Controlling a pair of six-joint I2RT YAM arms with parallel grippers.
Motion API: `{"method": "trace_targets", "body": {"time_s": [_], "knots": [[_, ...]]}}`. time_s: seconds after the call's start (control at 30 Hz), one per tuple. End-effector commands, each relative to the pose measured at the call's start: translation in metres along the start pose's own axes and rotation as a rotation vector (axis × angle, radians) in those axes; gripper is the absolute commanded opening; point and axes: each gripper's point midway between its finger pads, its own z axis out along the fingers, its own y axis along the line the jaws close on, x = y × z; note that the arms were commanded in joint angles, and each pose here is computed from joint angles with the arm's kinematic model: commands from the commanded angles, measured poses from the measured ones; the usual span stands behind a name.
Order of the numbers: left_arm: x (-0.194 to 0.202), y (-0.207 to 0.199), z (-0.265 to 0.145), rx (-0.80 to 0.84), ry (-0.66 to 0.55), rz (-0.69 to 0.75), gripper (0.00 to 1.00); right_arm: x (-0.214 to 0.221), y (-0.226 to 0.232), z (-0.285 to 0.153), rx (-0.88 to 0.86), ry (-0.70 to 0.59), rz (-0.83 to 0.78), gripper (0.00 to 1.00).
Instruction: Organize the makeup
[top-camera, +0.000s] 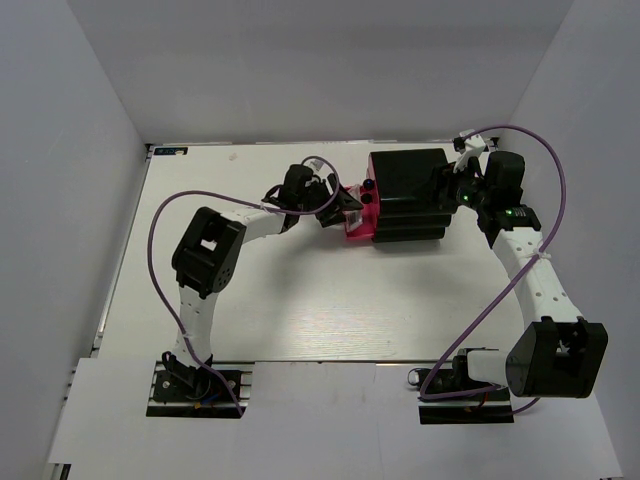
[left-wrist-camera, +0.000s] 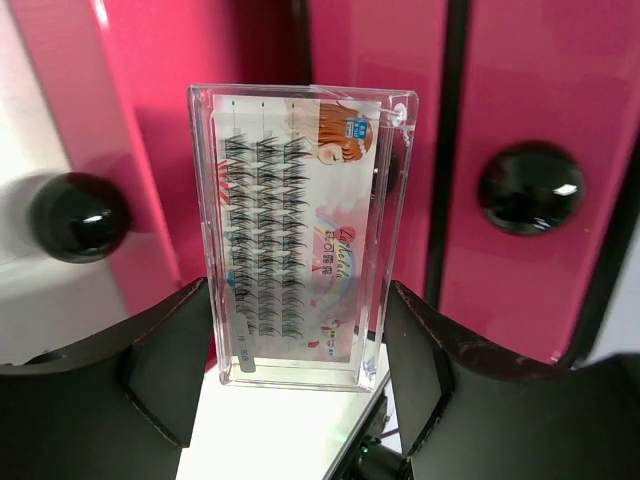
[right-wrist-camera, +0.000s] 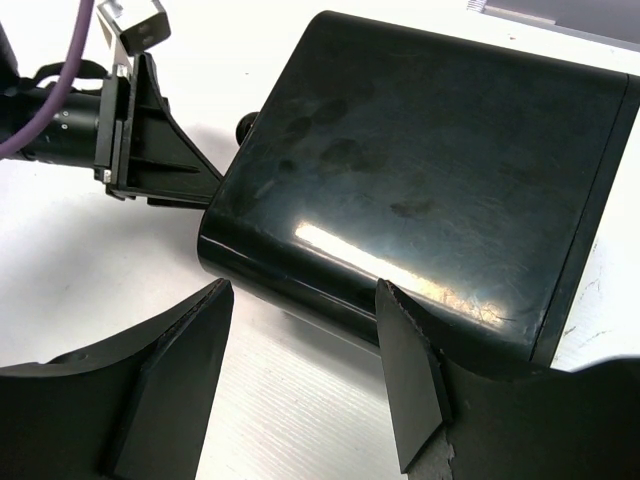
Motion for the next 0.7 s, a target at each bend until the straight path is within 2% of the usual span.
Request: {"method": "trace_targets", "body": {"time_s": [0.0,0.1,0.13,0.2,0.27,0.3,0.67], "knots": [[-0.01,-0.012,-0.002,0.018,-0.025,0.009,0.39,-0.011,0.002,-0.004,-0.009,-0.043,-0.014,0.65],[-0.012,-0.009,0.0,0.006,-0.028,0.006,0.53,-0.011,0.003,-0.004,-0.012,-0.043,-0.015,0.65],[-0.012,-0.01,0.0,0.005,-0.03,0.008,0.66,-0.012,0.002,-0.004,-0.009,-0.044,-0.015,0.65],[-0.014,-0.011,0.0,0.001,-0.033,0.008,0.71,-0.011,0.003,-0.004,-0.012,-0.043,-0.015,0.65],[-0.015,-0.012,0.0,-0.001,-0.034,0.009,0.86,-0.01,0.003,-0.003,-0.014,-0.04,-0.013,0.65],[-0.015,-0.014,-0.001,0.002,-0.035,0.009,0.98,-0.01,0.002,-0.004,-0.011,-0.042,-0.013,0.65],[-0.024,-0.035,-0.009,0.03,-0.053,0.036,0.98,-0.01,0.002,-0.003,-0.014,-0.041,-0.013,0.65]]}}
